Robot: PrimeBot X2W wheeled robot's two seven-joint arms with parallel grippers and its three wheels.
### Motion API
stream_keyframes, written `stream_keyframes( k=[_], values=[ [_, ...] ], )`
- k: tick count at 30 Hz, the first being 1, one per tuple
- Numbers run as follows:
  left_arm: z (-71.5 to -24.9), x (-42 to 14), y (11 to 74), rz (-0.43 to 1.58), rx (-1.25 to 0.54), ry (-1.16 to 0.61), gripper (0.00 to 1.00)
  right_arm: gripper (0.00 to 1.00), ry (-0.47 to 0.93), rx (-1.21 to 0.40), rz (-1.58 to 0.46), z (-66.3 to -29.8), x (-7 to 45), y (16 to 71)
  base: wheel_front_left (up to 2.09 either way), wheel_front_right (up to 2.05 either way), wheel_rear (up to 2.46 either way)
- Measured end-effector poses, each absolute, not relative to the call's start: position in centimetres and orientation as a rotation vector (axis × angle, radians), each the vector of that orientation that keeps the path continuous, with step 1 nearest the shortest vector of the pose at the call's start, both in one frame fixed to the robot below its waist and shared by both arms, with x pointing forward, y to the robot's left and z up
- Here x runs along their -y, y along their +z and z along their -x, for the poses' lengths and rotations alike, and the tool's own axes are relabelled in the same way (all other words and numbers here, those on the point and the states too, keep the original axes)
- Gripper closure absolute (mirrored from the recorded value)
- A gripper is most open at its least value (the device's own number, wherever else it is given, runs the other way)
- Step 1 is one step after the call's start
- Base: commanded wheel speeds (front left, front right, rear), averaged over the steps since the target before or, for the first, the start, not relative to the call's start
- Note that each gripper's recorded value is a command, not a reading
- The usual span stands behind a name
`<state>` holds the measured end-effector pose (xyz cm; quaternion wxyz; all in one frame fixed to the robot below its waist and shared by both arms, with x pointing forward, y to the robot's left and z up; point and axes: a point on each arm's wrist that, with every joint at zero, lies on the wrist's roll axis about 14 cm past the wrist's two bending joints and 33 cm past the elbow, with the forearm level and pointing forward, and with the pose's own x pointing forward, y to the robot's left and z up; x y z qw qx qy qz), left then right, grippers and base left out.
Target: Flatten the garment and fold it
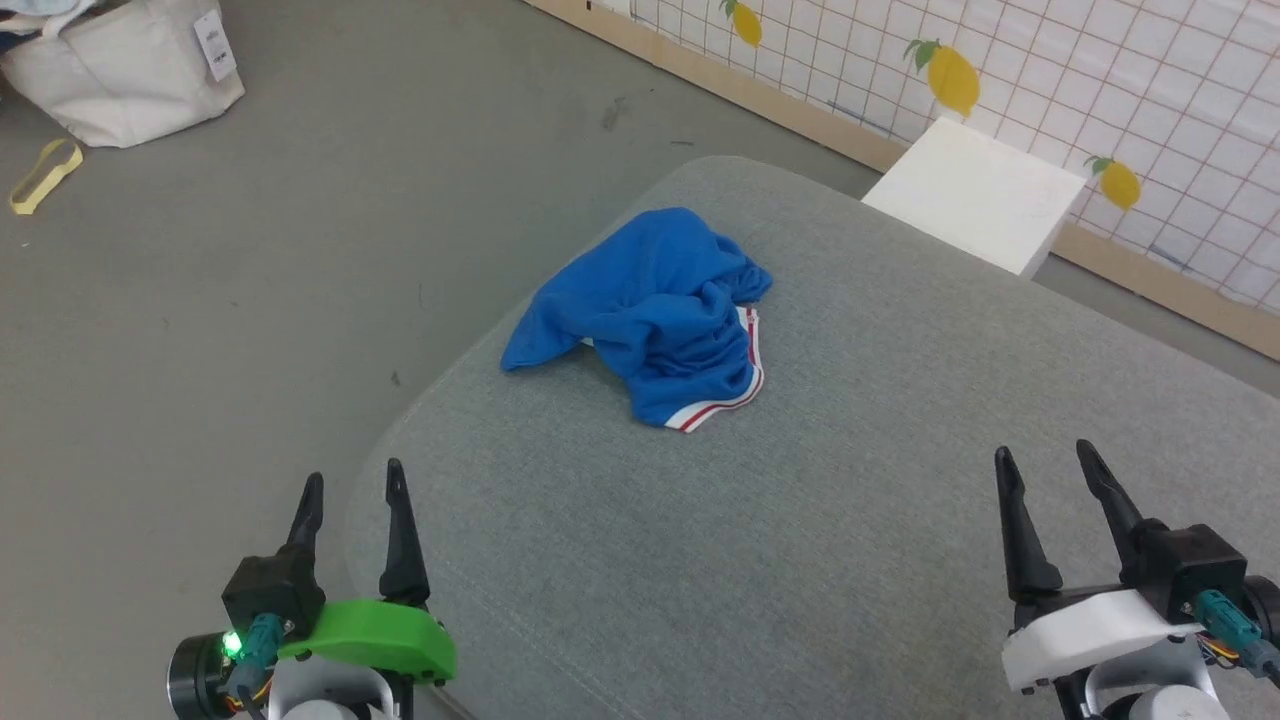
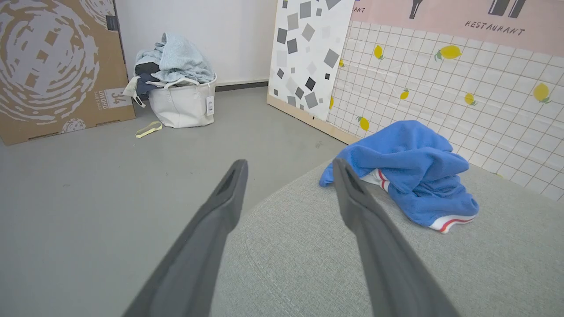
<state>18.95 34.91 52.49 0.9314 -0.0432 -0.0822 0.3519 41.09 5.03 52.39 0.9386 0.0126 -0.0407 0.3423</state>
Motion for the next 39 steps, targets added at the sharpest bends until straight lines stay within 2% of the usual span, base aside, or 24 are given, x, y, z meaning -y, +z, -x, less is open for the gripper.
stream_keyframes(
  k=[8, 14, 18, 25, 28, 34, 39],
  values=[
    [-21.1, -35.5, 53.4, 0.115, 0.191, 0.705, 0.00, 0.00, 0.653, 0.070, -0.048, -42.2, -3.6, 51.8, 0.00, 0.00, 0.00],
    [-27.6, -36.8, 57.6, 0.118, 0.251, 0.620, 0.00, 0.00, 0.620, 0.105, -0.045, -44.5, -3.1, 52.7, 0.00, 0.00, 0.00],
    [-32.1, -38.0, 58.4, 0.181, 0.203, 0.575, 0.00, 0.00, 0.574, 0.105, -0.057, -46.0, -1.7, 52.2, 0.00, 0.00, 0.00],
    [-40.6, -38.3, 56.3, 0.273, -0.047, 0.472, 0.00, 0.00, 0.460, 0.090, -0.077, -48.7, 2.2, 50.4, 0.00, 0.00, 0.00],
    [-43.4, -37.3, 53.3, 0.335, -0.221, 0.429, 0.00, 0.00, 0.401, 0.057, -0.088, -49.1, 4.6, 48.6, 0.00, 0.00, 0.00],
    [-45.9, -35.7, 46.8, 0.407, -0.561, 0.399, 0.00, 0.00, 0.273, -0.013, -0.101, -49.0, 9.6, 45.1, 0.00, 0.00, 0.00],
    [-44.4, -32.7, 39.9, 0.429, -0.896, 0.374, 0.00, 0.00, 0.167, -0.078, -0.090, -48.0, 13.8, 42.6, 0.00, 0.00, 0.00]
  ],
)
